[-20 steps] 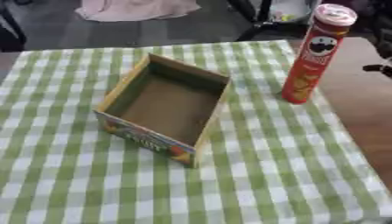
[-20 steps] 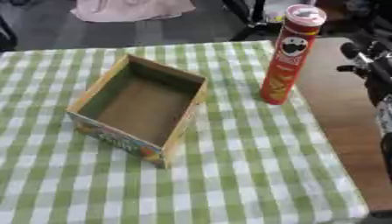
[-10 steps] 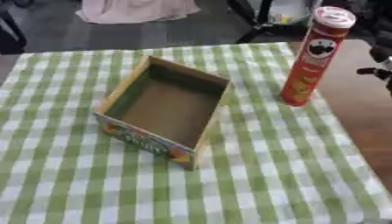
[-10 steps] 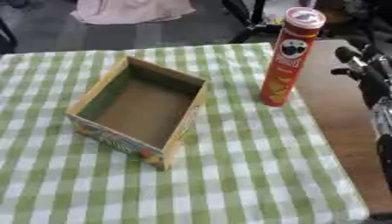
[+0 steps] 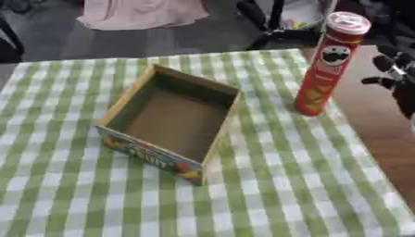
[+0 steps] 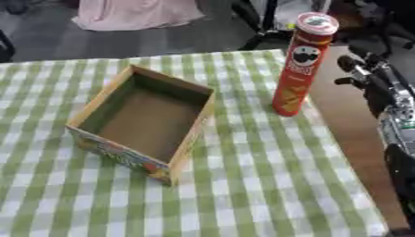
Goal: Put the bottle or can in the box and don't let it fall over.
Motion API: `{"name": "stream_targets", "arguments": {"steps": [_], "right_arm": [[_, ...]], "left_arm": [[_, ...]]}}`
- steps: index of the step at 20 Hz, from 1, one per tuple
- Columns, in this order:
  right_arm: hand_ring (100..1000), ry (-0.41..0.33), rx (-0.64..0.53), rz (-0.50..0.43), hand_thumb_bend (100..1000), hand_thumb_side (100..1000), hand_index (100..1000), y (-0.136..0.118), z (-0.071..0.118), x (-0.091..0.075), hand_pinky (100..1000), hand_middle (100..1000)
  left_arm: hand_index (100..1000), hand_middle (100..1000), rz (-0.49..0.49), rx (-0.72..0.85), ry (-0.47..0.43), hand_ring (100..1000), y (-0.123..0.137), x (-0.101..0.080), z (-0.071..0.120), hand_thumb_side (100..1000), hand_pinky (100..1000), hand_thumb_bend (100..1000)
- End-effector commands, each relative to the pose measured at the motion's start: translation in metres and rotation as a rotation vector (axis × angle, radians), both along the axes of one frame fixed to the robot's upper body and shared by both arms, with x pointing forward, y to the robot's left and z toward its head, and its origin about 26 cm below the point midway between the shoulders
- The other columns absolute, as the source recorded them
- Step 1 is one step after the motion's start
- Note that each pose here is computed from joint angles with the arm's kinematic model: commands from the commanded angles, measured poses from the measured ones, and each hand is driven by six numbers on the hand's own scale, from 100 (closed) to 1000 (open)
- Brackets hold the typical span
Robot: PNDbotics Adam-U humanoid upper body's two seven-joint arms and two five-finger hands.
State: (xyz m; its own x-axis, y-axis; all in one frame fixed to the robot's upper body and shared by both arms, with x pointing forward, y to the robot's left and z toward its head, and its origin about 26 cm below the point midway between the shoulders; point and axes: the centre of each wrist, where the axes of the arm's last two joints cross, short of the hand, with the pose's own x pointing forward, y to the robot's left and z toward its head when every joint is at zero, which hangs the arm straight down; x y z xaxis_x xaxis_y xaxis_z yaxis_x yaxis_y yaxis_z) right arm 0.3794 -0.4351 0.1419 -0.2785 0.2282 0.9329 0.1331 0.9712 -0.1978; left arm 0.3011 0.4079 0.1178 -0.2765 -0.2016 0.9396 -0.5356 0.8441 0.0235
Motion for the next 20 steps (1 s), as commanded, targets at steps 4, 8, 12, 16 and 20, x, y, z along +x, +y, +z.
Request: {"name": "stream_targets", "arguments": {"steps": [4,8,12,16,20], "right_arm": [[1000,-0.019,-0.032,-0.001,1000,541,909,-0.0035,0.0136,0.0015,639,1000],[1000,-0.008,-0.038,0.009,1000,541,910,-0.0026,0.0127,0.002,643,1000],[1000,-0.011,-0.043,0.031,1000,541,909,-0.0016,0.013,0.0025,650,1000],[1000,-0.01,-0.052,0.037,1000,541,901,-0.0011,0.0137,0.0029,648,1000],[992,-0.004,-0.06,0.037,1000,541,894,-0.0001,0.0137,0.0032,638,1000]], "left_arm": [[777,720,-0.005,0.021,-0.019,697,0.001,0.0001,0.0089,567,995,417],[777,719,-0.007,0.018,-0.015,696,0.0006,0.0001,0.0077,569,995,413],[777,719,-0.009,0.017,-0.013,695,0.0002,0.0002,0.007,570,995,410],[776,718,-0.01,0.016,-0.01,694,-0.0001,0.0001,0.006,573,995,404],[775,718,-0.011,0.014,-0.008,693,-0.0005,0.0,0.0054,575,995,400]]}}
